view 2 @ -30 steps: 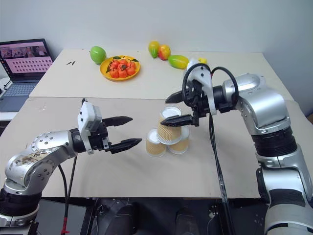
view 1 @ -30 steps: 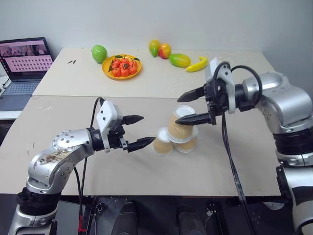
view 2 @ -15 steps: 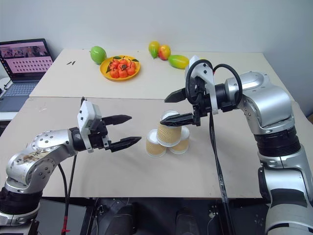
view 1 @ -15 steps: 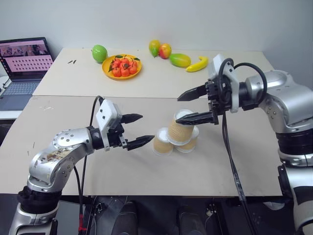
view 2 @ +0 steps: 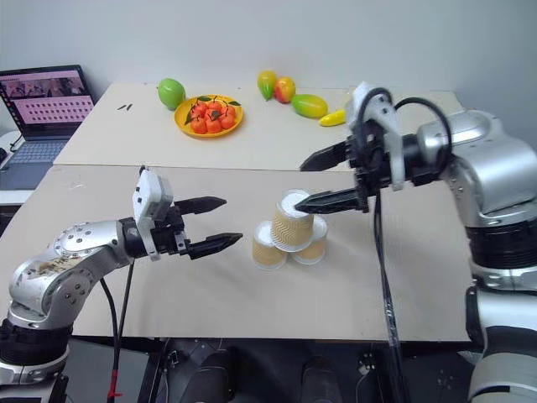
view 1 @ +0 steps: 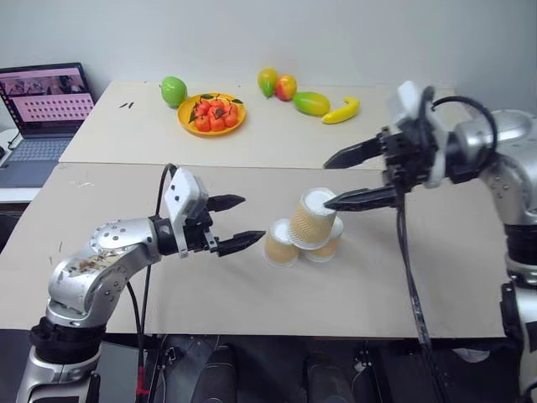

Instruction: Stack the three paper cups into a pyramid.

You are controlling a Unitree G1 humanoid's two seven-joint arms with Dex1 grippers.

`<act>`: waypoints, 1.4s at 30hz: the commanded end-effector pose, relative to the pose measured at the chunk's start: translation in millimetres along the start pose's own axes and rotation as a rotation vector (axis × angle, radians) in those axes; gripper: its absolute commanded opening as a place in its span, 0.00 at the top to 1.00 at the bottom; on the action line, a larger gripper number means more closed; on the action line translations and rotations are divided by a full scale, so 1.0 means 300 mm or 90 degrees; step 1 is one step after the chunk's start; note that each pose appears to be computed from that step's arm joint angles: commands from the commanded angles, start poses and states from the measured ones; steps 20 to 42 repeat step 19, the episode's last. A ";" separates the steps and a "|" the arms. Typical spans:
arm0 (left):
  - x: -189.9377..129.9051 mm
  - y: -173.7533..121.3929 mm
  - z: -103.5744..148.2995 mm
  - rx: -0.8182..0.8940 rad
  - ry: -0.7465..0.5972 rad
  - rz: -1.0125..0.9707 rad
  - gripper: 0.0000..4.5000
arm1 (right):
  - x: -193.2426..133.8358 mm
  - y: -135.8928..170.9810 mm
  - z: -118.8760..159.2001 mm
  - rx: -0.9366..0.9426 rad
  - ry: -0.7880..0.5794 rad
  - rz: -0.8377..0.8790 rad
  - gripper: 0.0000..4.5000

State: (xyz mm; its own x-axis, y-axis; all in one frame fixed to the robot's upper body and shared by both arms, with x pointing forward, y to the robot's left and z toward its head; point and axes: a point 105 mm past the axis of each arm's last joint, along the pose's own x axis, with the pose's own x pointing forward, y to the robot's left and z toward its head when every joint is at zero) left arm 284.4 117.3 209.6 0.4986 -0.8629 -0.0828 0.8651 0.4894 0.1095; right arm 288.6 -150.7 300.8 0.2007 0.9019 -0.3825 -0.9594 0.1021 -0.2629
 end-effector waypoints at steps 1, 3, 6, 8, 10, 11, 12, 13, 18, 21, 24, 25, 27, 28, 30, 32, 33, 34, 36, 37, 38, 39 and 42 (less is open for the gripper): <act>-0.043 0.007 0.081 0.033 -0.026 0.034 0.00 | -0.161 0.001 -0.016 -0.018 0.001 -0.086 0.00; -0.059 0.015 0.088 0.034 -0.024 0.055 0.00 | -0.222 -0.030 -0.065 0.005 -0.003 -0.164 0.00; -0.086 0.029 0.088 0.036 -0.023 0.084 0.00 | -0.312 -0.047 -0.180 0.077 -0.030 -0.277 0.00; -0.095 0.042 0.069 0.043 -0.016 0.113 0.00 | -0.326 -0.002 -0.259 0.112 -0.023 -0.295 0.00; -0.103 0.053 0.040 0.046 -0.009 0.144 0.00 | -0.316 0.030 -0.319 0.138 -0.026 -0.316 0.00; -0.106 0.056 0.027 0.048 -0.006 0.156 0.00 | -0.306 0.041 -0.344 0.139 -0.017 -0.325 0.00; -0.107 0.058 0.013 0.046 -0.003 0.163 0.00 | -0.296 0.048 -0.370 0.137 -0.003 -0.336 0.00; -0.109 0.060 0.003 0.045 -0.001 0.168 0.00 | -0.286 0.053 -0.386 0.135 0.007 -0.341 0.00; -0.103 0.075 -0.038 0.044 0.004 0.181 0.00 | -0.253 0.042 -0.392 0.118 -0.004 -0.361 0.00; -0.099 0.074 -0.040 0.053 0.005 0.180 0.00 | -0.251 0.040 -0.393 0.116 -0.003 -0.362 0.00; -0.099 0.074 -0.040 0.053 0.005 0.180 0.00 | -0.251 0.040 -0.393 0.116 -0.003 -0.362 0.00; -0.099 0.074 -0.040 0.053 0.005 0.180 0.00 | -0.251 0.040 -0.393 0.116 -0.003 -0.362 0.00; -0.099 0.074 -0.040 0.053 0.005 0.180 0.00 | -0.251 0.040 -0.393 0.116 -0.003 -0.362 0.00; -0.099 0.074 -0.040 0.053 0.005 0.180 0.00 | -0.251 0.040 -0.393 0.116 -0.003 -0.362 0.00; -0.099 0.074 -0.040 0.053 0.005 0.180 0.00 | -0.251 0.040 -0.393 0.116 -0.003 -0.362 0.00; -0.099 0.074 -0.040 0.053 0.005 0.180 0.00 | -0.251 0.040 -0.393 0.116 -0.003 -0.362 0.00; -0.099 0.074 -0.040 0.053 0.005 0.180 0.00 | -0.251 0.040 -0.393 0.116 -0.003 -0.362 0.00; -0.099 0.074 -0.040 0.053 0.005 0.180 0.00 | -0.251 0.040 -0.393 0.116 -0.003 -0.362 0.00; -0.099 0.074 -0.040 0.053 0.005 0.180 0.00 | -0.251 0.040 -0.393 0.116 -0.003 -0.362 0.00; -0.099 0.074 -0.040 0.053 0.005 0.180 0.00 | -0.251 0.040 -0.393 0.116 -0.003 -0.362 0.00; -0.099 0.074 -0.040 0.053 0.005 0.180 0.00 | -0.251 0.040 -0.393 0.116 -0.003 -0.362 0.00; -0.099 0.074 -0.040 0.053 0.005 0.180 0.00 | -0.251 0.040 -0.393 0.116 -0.003 -0.362 0.00; -0.099 0.074 -0.040 0.053 0.005 0.180 0.00 | -0.251 0.040 -0.393 0.116 -0.003 -0.362 0.00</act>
